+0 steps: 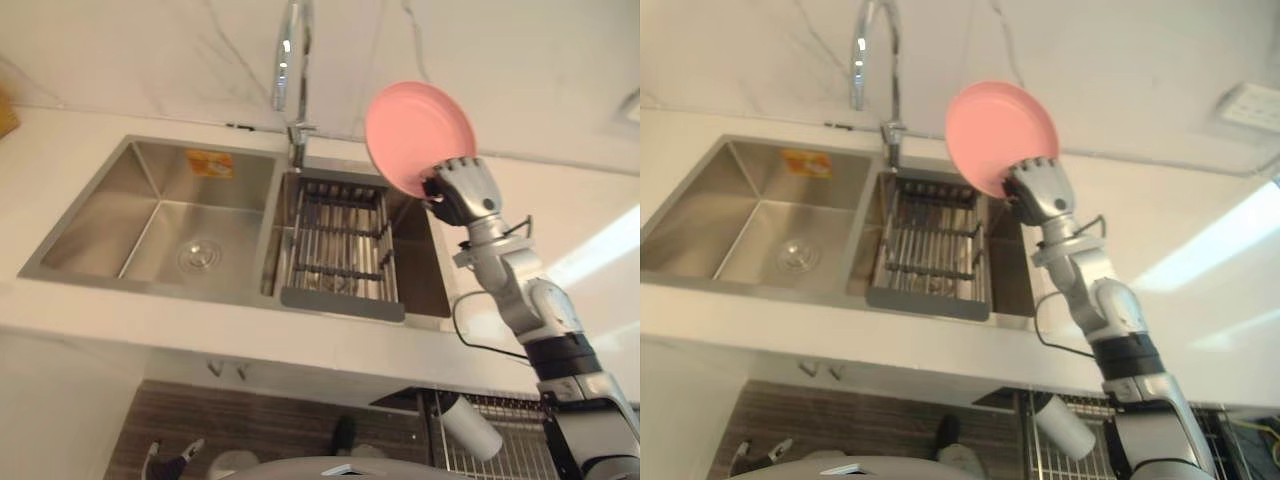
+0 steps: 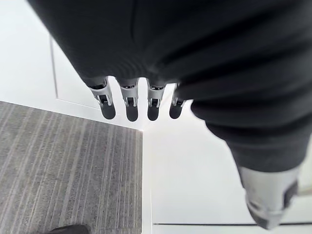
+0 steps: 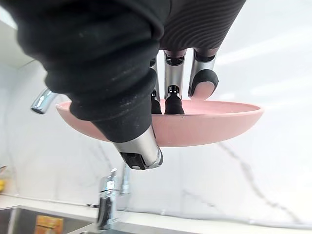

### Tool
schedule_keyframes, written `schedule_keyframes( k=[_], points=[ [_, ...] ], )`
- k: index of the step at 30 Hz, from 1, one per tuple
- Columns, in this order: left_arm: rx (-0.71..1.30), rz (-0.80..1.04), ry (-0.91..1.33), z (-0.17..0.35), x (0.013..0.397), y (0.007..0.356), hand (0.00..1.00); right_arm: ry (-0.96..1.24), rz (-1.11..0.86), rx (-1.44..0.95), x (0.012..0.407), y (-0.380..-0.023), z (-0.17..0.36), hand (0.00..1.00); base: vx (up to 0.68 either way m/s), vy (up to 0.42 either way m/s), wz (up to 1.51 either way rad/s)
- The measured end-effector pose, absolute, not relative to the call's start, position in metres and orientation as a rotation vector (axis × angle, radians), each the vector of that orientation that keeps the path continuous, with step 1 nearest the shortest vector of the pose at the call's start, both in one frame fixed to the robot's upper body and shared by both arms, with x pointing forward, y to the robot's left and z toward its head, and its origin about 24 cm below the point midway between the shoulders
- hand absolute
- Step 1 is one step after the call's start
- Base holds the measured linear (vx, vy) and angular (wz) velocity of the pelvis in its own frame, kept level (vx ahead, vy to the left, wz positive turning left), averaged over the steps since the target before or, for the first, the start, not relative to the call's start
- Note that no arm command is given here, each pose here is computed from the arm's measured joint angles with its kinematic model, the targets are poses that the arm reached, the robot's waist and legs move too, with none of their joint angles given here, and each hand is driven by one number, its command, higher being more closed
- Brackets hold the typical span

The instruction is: Walk over to the sink, pick up the cup, carry it to the dishwasher, place the cup inside the dishwasher, then close the dishwasher door

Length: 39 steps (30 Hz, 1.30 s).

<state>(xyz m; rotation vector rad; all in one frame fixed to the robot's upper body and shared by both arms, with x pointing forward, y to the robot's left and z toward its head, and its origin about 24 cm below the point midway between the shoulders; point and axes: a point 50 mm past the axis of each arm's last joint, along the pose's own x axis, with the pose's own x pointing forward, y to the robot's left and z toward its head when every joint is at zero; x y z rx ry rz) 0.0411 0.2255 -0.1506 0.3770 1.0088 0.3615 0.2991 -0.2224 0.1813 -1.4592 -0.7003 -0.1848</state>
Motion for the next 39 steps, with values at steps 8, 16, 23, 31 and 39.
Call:
schedule_keyframes(
  k=[8, 16, 23, 31, 39],
  points=[
    [0.387, 0.35, 0.981, -0.146, 0.049, 0.234, 0.0, -0.7, -0.181, -1.46, 0.294, -0.22, 0.174, 1.0, -0.06, 0.062, -1.22],
    [0.373, 0.391, 1.031, -0.148, 0.049, 0.242, 0.0, -0.782, -0.188, -1.464, 0.311, -0.209, 0.187, 1.0, -0.19, 0.027, -1.52],
    [0.389, 0.44, 1.109, -0.148, 0.035, 0.257, 0.0, -0.705, -0.173, -1.553, 0.317, -0.229, 0.188, 1.0, -0.11, -0.229, -0.88],
    [0.32, 0.374, 1.083, -0.155, 0.036, 0.22, 0.0, -0.575, -0.214, -1.599, 0.294, -0.265, 0.177, 1.0, -0.14, -0.027, -0.1],
    [0.349, 0.362, 1.057, -0.152, 0.042, 0.224, 0.0, -0.456, -0.139, -1.538, 0.282, -0.263, 0.143, 1.0, -0.1, 0.073, -0.07]
  ],
)
